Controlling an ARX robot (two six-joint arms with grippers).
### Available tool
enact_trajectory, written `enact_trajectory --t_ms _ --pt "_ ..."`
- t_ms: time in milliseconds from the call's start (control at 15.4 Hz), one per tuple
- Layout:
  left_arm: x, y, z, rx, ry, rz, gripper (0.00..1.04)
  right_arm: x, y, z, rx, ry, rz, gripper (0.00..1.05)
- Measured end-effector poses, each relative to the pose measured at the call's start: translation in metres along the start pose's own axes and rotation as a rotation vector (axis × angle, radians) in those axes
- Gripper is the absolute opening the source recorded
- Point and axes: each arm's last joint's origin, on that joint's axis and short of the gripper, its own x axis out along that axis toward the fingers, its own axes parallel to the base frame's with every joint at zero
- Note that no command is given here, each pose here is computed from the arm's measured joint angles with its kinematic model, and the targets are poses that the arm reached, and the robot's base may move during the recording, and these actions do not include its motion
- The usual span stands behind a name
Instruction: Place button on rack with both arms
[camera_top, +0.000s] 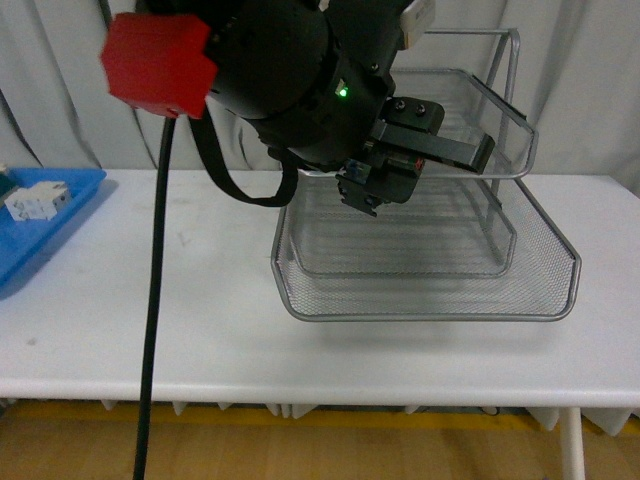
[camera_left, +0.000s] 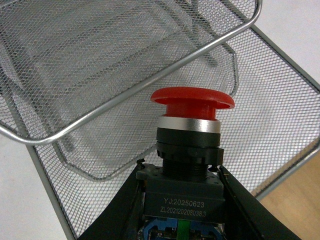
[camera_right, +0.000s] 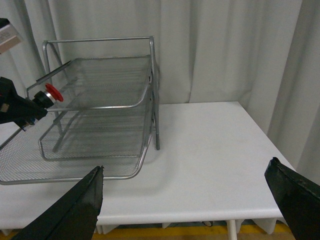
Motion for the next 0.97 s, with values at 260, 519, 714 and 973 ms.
enact_trajectory --t_ms 260,519,714,973 --pt "0.04 -0.004 0.004 0.039 0.083 -0.021 0.36 0.0 0.0 0.0 0.0 0.0 0.0 0.98" --pt "0.069 -0.009 0.006 0.066 0.15 -0.036 0.36 0.0 0.0 0.0 0.0 0.0 0.0 0.98" --pt "0.083 -0.008 0.009 0.079 0.184 -0.018 0.36 0.0 0.0 0.0 0.0 0.0 0.0 0.98" --pt "0.096 -0.007 0.008 0.076 0.215 -0.016 0.36 0.0 0.0 0.0 0.0 0.0 0.0 0.98"
